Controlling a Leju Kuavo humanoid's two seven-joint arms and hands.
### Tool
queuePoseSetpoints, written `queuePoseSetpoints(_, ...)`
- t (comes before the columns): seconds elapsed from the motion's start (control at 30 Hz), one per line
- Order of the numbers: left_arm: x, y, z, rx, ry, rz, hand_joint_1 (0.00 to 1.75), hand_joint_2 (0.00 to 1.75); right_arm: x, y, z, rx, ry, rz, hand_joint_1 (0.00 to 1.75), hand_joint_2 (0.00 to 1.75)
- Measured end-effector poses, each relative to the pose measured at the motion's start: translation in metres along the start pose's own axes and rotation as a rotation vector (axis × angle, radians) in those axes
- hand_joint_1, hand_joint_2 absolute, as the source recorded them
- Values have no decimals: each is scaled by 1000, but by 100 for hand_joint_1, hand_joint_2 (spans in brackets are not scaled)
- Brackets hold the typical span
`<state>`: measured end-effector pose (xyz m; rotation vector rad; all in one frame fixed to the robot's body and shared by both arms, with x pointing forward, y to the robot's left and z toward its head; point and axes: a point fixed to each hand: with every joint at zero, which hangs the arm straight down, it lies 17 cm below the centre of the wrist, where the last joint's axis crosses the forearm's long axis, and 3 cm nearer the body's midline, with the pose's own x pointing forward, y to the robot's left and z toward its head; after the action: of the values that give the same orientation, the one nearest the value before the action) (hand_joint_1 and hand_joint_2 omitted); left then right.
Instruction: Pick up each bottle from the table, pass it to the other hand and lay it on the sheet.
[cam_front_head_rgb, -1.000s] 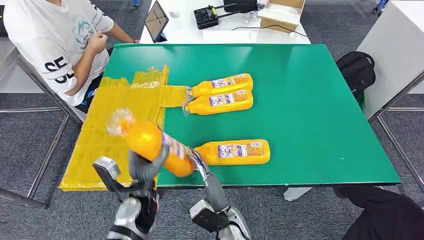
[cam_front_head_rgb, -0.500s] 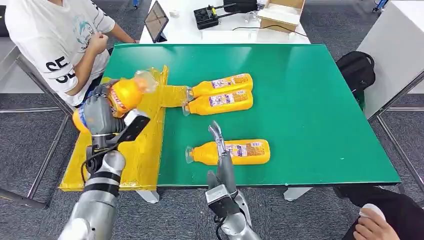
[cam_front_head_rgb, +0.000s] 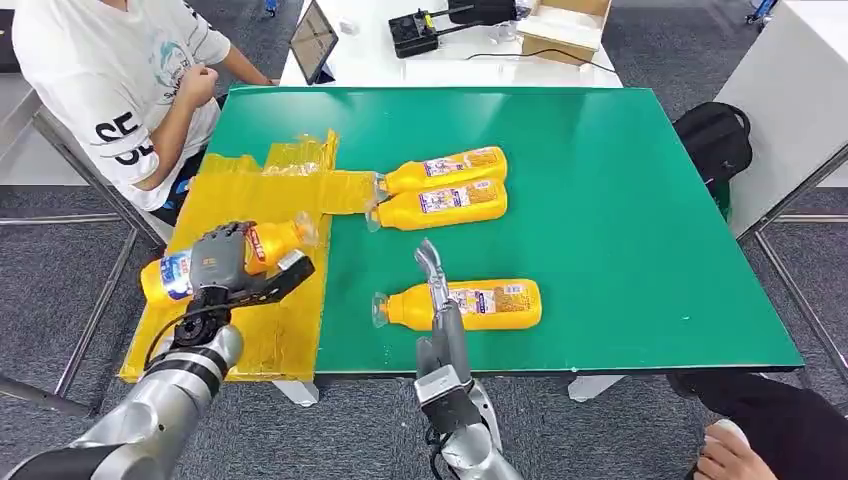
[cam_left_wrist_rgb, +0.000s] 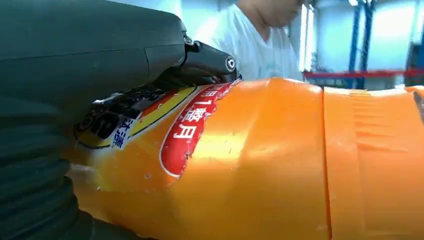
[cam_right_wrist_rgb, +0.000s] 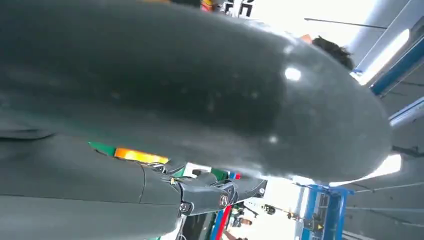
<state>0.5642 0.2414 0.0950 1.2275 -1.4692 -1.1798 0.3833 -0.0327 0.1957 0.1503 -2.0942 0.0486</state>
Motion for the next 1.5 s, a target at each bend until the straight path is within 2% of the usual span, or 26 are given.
queuePoseSetpoints(0.27, -2, -31, 13, -115, -22, 19, 175, 175, 0, 1, 0, 3, 1, -4, 0, 0)
queuePoseSetpoints(0.3, -1, -34, 15, -132, -28, 26, 73, 175, 0, 1, 0, 4, 1, -5, 0, 0)
queuePoseSetpoints(0.33, 0, -38, 17, -147, -34, 30, 0, 175, 0, 1, 0, 5, 2, -5, 0, 0)
queuePoseSetpoints(0.47, -5, -51, 23, -211, -22, 69, 0, 175, -3, 4, 1, 18, 8, -13, 0, 0)
queuePoseSetpoints(0.5, -6, -51, 23, -217, -18, 78, 0, 0, -3, 4, 1, 19, 9, -13, 0, 0)
queuePoseSetpoints(0.63, -8, -54, 24, -235, -13, 102, 0, 0, -6, 5, 1, 24, 16, -12, 0, 0)
queuePoseSetpoints(0.87, -10, -53, 21, -261, 9, 267, 0, 0, -15, 5, 3, 26, 40, -9, 0, 0)
queuePoseSetpoints(1.0, -5, -45, 18, -213, -4, 332, 0, 0, -22, 1, 4, 12, 58, -6, 0, 0)
queuePoseSetpoints(1.17, 4, -39, 16, -185, -9, 508, 0, 0, -31, -4, 6, -8, 87, -8, 0, 0)
queuePoseSetpoints(1.4, 8, -36, 15, -172, -1, 570, 0, 0, -38, -7, 8, -18, 105, -3, 0, 0)
queuePoseSetpoints(1.5, 21, -26, 13, -160, -43, 766, 0, 0, -41, -8, 9, -18, 114, -3, 0, 0)
